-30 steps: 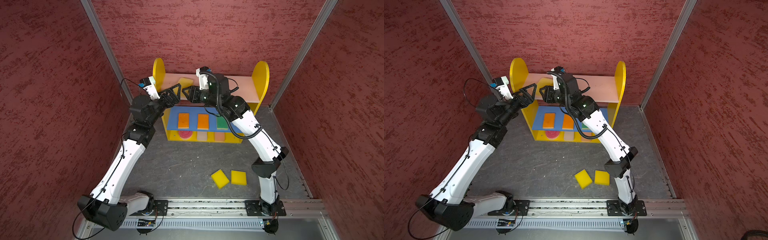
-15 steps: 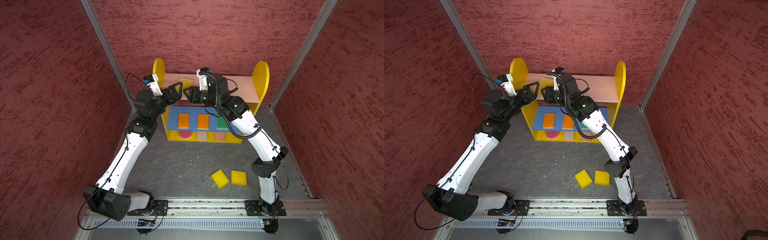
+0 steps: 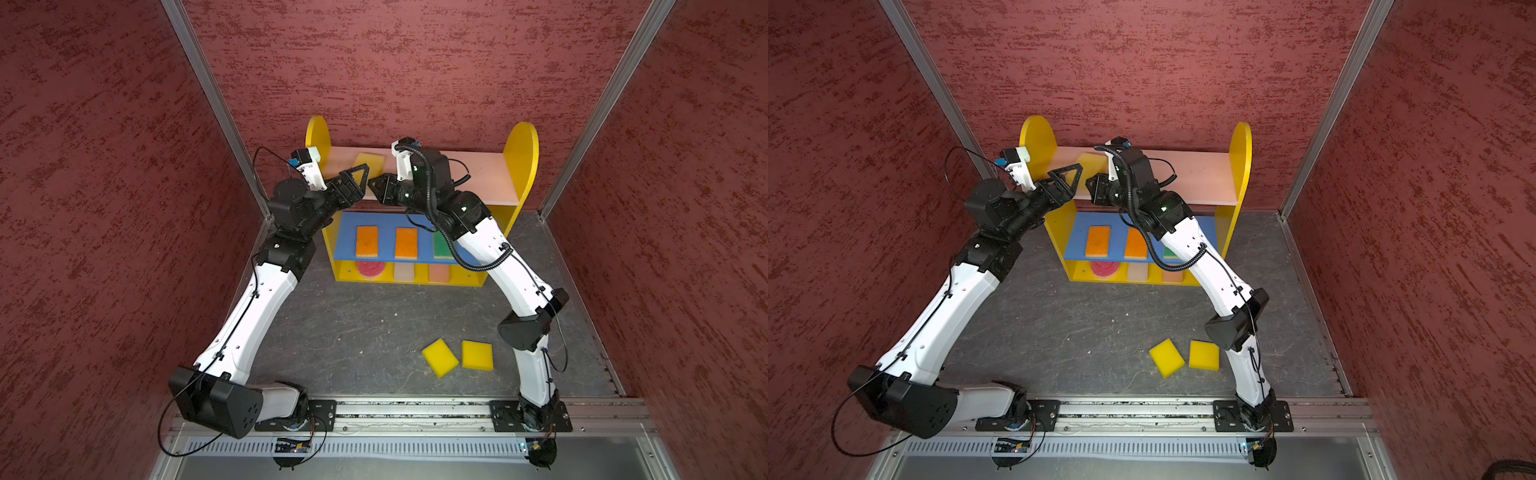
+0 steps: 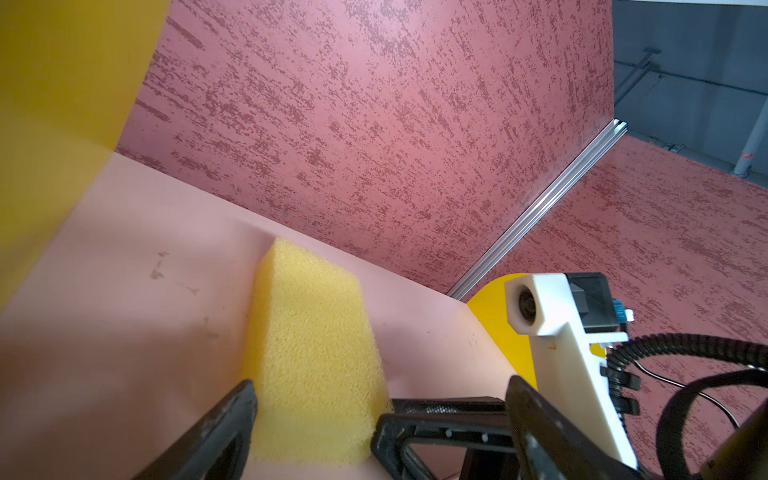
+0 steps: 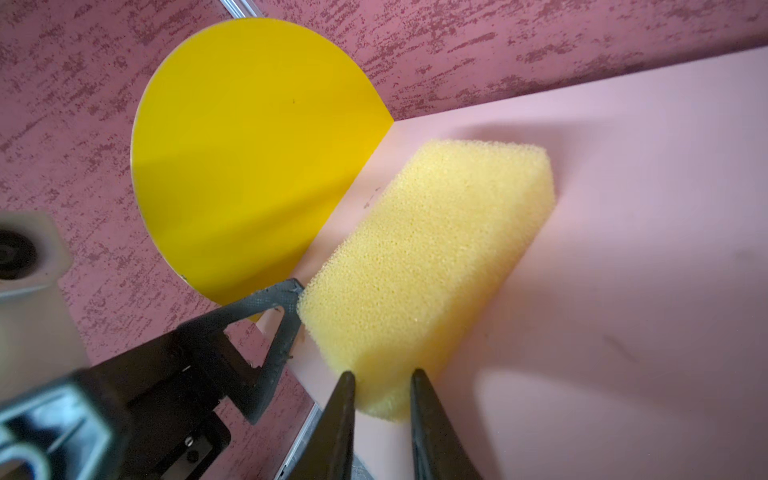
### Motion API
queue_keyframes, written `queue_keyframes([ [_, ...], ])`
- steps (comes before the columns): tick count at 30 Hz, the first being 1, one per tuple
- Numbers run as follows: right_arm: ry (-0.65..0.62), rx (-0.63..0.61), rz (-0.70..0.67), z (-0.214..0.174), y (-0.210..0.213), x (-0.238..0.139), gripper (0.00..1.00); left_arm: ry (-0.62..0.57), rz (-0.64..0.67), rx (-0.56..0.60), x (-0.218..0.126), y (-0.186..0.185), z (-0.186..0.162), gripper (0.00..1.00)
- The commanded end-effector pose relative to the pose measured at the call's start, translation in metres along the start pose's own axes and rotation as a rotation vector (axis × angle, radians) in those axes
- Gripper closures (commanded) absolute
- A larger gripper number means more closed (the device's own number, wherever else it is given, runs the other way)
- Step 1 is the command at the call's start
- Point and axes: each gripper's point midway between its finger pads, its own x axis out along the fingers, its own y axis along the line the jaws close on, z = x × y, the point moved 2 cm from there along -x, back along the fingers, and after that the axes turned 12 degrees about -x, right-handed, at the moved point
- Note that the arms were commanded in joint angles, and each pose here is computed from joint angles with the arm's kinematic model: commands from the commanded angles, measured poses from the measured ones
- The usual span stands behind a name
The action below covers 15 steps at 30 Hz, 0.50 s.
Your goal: Place and organize the cleaning sponges onto the shelf
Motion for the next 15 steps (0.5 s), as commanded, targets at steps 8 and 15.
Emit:
queue_keyframes([
  [8,-0.016,0.013,0.019,0.006,-0.005,-0.001,0.89,0.020,-0.026,-0.036,-0.011,0.000,-0.007,0.08],
  [15,-0.012,0.030,0.078,0.004,0.004,-0.005,0.94,0.004,-0.021,-0.039,-0.020,0.001,-0.004,0.09],
])
